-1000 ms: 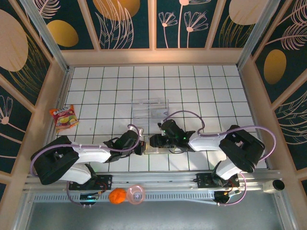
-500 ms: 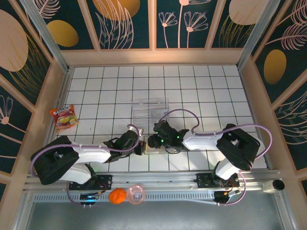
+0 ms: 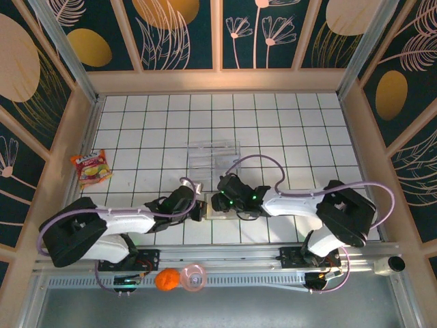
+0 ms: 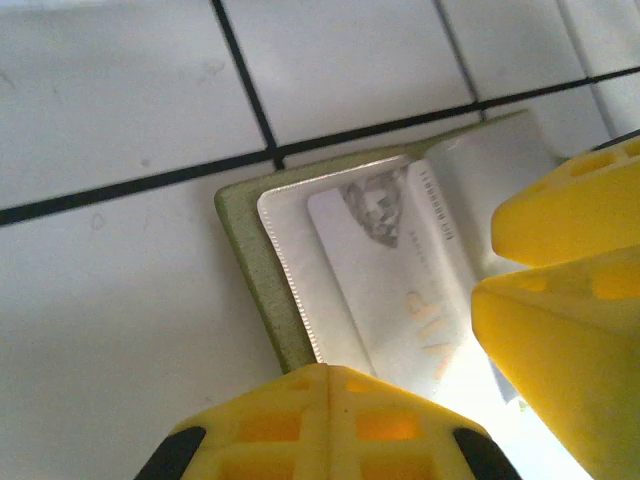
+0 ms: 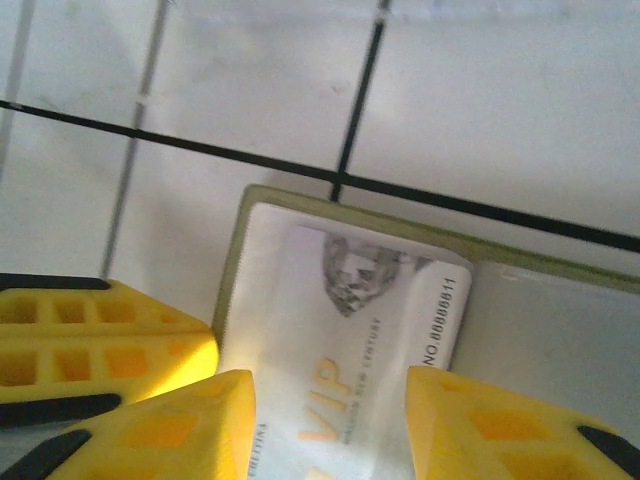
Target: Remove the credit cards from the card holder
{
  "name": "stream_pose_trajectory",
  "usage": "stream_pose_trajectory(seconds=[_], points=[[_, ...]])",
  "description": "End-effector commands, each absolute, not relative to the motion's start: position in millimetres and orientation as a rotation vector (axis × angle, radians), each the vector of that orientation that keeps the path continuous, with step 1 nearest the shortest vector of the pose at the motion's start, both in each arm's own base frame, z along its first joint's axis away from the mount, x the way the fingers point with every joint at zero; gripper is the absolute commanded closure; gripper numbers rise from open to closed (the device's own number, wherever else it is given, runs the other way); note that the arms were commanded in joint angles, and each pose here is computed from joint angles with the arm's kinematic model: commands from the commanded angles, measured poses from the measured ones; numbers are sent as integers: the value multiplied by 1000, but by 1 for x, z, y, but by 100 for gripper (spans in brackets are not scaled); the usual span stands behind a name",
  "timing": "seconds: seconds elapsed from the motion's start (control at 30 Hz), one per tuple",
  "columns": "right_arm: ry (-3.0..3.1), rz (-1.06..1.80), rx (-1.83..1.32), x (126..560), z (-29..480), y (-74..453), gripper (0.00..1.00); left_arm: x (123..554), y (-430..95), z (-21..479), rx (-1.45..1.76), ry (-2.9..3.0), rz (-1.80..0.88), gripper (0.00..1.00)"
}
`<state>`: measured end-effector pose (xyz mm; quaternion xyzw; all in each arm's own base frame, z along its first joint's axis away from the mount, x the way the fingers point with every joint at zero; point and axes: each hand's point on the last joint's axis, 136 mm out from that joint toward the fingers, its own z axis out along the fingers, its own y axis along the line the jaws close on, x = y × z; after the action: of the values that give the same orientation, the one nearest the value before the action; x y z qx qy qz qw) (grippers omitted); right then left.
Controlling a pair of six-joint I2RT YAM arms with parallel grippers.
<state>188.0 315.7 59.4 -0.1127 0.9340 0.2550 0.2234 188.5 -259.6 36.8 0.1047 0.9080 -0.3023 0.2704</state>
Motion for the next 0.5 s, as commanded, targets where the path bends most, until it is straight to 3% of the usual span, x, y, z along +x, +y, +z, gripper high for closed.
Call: stream_pose_trajectory(seconds=[0.0,0.13,0.27,0.47], points=[[2516,698,-314,191,80,308,57,197,-258,62,263,2393,-812,92],[2529,761,-296,188,81,299,62,199,-263,85,283,2341,-839,86],[2538,824,-300,187,77,299,72,204,-279,92,320,2322,-881,85],[2585,846,-274,188,63,297,78,213,-299,74,365,2347,-875,99]])
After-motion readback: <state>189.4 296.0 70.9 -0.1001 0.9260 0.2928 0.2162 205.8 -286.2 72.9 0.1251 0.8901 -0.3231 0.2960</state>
